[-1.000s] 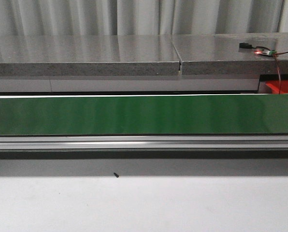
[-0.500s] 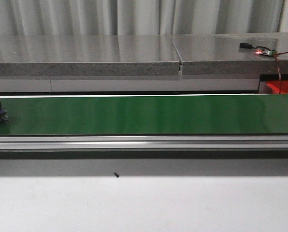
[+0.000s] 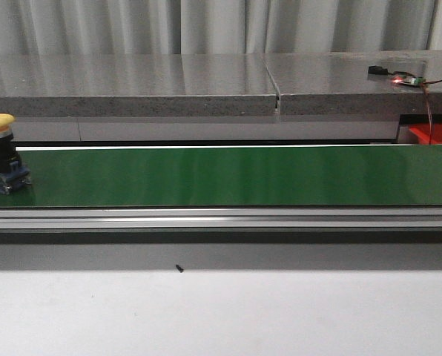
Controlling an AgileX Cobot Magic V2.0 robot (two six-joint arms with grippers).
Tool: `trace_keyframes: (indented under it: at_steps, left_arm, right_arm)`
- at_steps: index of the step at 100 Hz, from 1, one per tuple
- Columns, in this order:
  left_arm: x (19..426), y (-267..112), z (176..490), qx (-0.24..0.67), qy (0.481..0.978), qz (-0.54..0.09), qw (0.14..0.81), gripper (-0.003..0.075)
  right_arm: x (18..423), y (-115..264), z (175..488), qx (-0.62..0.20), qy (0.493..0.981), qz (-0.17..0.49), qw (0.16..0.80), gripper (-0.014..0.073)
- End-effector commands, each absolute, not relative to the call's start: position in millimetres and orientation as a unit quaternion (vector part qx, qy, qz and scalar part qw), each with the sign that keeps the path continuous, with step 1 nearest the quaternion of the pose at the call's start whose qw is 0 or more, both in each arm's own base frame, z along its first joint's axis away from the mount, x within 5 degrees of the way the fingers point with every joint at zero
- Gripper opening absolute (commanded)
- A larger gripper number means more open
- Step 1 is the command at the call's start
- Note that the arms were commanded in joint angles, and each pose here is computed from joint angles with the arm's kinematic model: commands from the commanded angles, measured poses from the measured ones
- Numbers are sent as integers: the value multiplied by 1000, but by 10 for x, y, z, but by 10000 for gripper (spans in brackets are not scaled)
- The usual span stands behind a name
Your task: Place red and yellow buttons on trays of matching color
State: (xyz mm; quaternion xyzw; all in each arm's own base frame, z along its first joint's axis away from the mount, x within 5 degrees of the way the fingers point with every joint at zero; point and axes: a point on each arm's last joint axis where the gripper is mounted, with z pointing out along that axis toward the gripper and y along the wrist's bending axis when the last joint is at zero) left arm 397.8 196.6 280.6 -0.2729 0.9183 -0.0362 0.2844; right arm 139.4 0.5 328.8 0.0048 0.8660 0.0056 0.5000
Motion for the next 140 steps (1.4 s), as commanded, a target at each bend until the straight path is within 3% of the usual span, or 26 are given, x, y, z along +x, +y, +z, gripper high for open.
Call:
trace_keyframes:
  at_steps: [1, 28, 60, 113, 123, 136, 140]
  left_arm:
    - [3793, 1854, 3291, -270, 897, -37, 349, 263]
    - [3390, 1488, 3416, -249, 900, -39, 357, 263]
    - [3351, 1011, 3145, -210, 920, -67, 326, 263]
    - [3389, 980, 2677, -199, 943, -58, 260, 269]
    - [3392, 977, 2631, -200, 946, -61, 246, 338]
    - [3392, 971, 2623, -202, 947, -65, 243, 548]
    - [3394, 971, 2625, -202, 946, -65, 244, 575]
  right_arm:
    - [1408, 8, 3430, 0, 842, 4, 540, -67]
    - [1408, 8, 3430, 0, 842, 4, 540, -67]
    - [1408, 8, 3430, 0, 842, 4, 540, -67]
    - [1408, 8, 3430, 0, 842, 4, 540, -67]
    - [1408, 8, 3430, 0, 842, 4, 540, -67]
    - [1408, 8, 3430, 0, 842, 4, 540, -67]
    - [1408, 8, 3430, 0, 842, 4, 540, -67]
